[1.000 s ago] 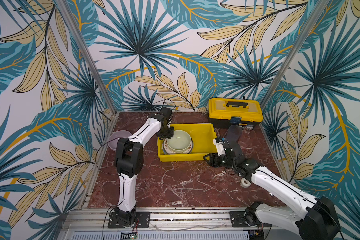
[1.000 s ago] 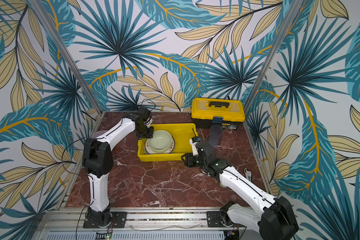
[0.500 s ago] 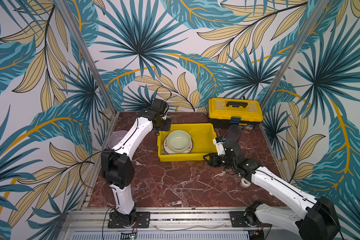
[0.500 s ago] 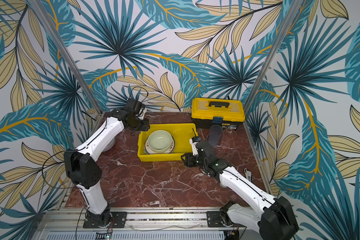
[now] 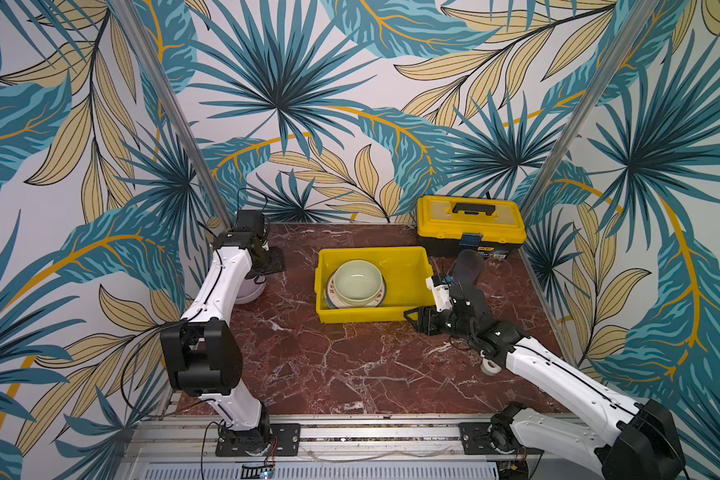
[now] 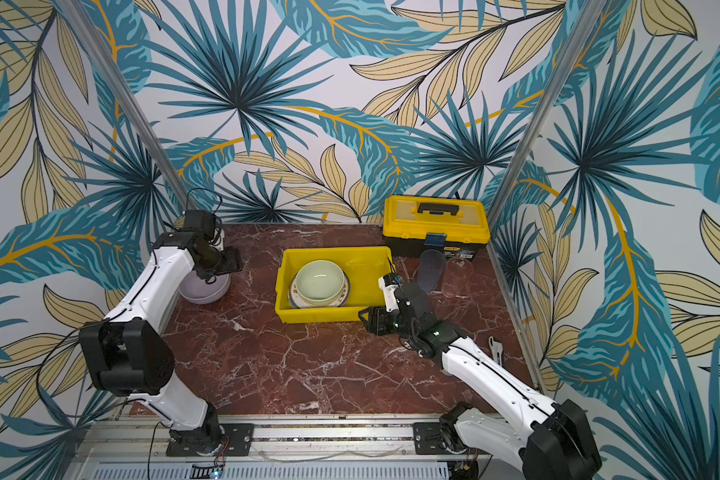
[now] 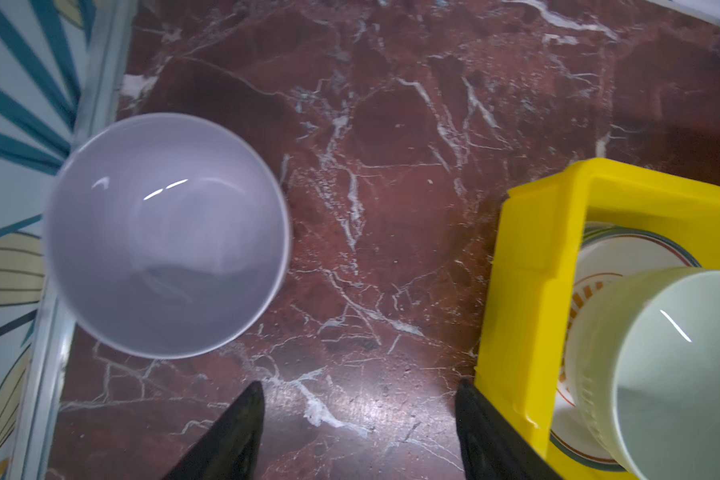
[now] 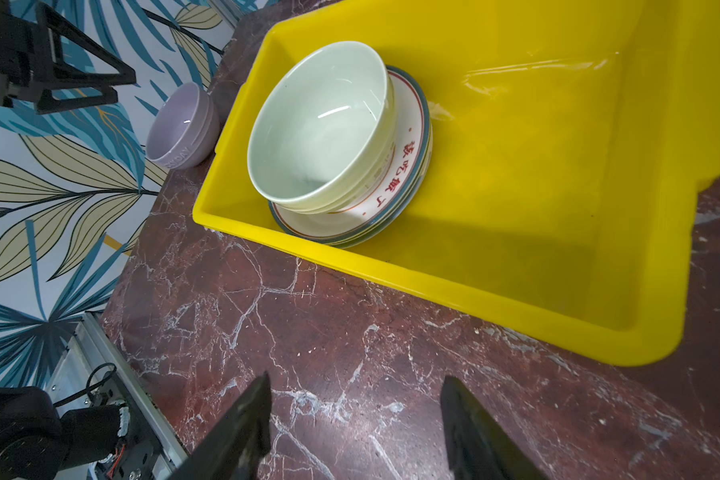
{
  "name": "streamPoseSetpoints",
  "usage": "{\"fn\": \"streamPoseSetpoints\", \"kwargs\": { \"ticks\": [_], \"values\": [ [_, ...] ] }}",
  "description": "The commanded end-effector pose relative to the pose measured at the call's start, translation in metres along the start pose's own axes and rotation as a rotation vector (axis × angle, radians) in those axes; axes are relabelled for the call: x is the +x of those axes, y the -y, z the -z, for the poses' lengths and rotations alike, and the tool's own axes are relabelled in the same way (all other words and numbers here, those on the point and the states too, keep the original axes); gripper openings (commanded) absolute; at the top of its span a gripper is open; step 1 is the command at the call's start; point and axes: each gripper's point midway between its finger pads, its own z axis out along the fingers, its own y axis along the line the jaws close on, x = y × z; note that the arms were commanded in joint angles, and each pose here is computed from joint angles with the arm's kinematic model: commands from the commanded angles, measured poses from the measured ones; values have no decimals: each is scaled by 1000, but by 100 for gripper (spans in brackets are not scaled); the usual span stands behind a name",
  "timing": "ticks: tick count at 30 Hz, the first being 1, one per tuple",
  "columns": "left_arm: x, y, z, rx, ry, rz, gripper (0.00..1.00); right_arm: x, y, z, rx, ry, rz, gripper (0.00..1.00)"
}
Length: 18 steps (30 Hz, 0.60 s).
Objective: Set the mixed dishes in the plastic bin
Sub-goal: 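Move the left gripper back over the lavender bowl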
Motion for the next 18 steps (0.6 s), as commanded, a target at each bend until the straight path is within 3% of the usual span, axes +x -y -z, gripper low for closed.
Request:
{"fn": "streamPoseSetpoints", "kwargs": {
  "ticks": [1, 10, 14, 18],
  "values": [
    [4, -25, -2, -48, -5, 38, 73, 0, -14, 2, -77, 15, 31, 71],
    [0, -74, -16, -110, 14, 199, 74, 5, -24, 7, -143, 19, 59, 78],
    [1, -97, -17, -215, 59, 226, 87, 8, -24, 7, -159, 19, 76, 81],
    [1, -110, -26, -241, 89, 291, 89, 12, -23, 6, -153, 6, 95, 81]
  ]
}}
